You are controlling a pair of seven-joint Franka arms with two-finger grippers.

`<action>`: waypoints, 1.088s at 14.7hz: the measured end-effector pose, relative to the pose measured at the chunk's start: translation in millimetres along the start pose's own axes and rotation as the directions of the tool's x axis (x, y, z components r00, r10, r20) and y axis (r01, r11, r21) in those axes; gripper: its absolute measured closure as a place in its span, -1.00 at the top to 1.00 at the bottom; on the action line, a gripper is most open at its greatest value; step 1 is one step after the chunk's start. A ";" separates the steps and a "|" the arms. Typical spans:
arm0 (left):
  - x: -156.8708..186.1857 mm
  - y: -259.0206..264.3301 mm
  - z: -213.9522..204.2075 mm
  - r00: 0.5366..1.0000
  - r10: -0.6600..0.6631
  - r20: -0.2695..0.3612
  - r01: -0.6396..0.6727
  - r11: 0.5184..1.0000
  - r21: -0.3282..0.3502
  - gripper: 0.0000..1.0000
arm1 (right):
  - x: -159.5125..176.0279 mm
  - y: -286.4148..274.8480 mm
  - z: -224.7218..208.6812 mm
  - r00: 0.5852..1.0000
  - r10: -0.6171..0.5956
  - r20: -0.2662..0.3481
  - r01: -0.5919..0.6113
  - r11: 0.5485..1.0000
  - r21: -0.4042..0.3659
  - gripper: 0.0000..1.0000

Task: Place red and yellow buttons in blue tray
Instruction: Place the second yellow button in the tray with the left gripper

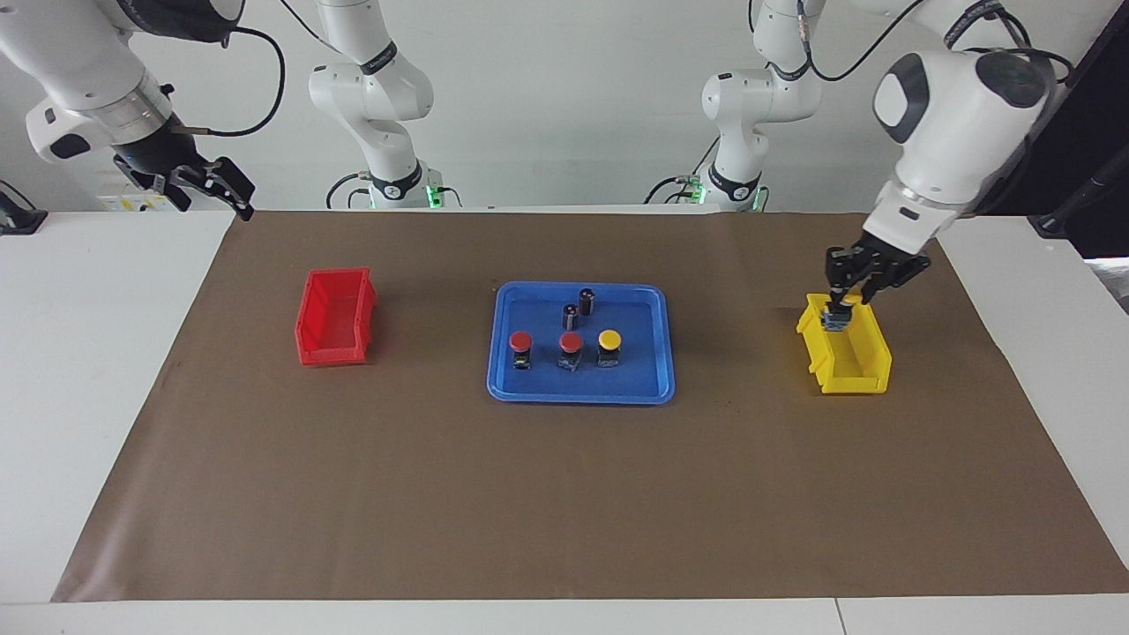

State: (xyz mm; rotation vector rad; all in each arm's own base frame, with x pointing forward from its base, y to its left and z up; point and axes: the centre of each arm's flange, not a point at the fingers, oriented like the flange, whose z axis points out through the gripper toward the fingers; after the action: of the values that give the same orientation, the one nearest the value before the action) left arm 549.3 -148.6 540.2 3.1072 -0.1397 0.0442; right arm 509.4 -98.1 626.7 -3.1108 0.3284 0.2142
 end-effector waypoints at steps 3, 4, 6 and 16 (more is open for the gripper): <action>-11.4 91.8 27.2 1.000 0.005 0.013 -0.005 1.000 -0.006 -0.18 | 2.7 0.6 -1.6 1.000 -0.020 -0.024 0.020 1.000 0.000 1.00; -14.9 115.6 38.3 1.000 0.006 0.010 -0.006 1.000 -0.010 -0.18 | 2.7 0.7 -1.6 0.999 -0.026 -0.024 0.026 1.000 0.000 1.00; -20.4 146.7 63.3 1.000 0.010 0.002 -0.010 1.000 -0.018 -0.18 | 2.7 0.0 -1.7 0.999 -0.031 -0.024 0.031 1.000 0.000 1.00; -18.7 182.9 166.2 1.000 0.012 0.011 -0.011 1.000 -0.027 -0.18 | 2.5 -9.8 -1.1 0.998 -0.051 -0.023 0.051 0.999 -0.003 1.00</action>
State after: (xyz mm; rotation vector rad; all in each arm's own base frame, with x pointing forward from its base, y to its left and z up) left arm 518.6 -334.4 379.0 3.0806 -0.1573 0.0249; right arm 514.0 -89.0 627.5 -3.1219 0.2484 0.1788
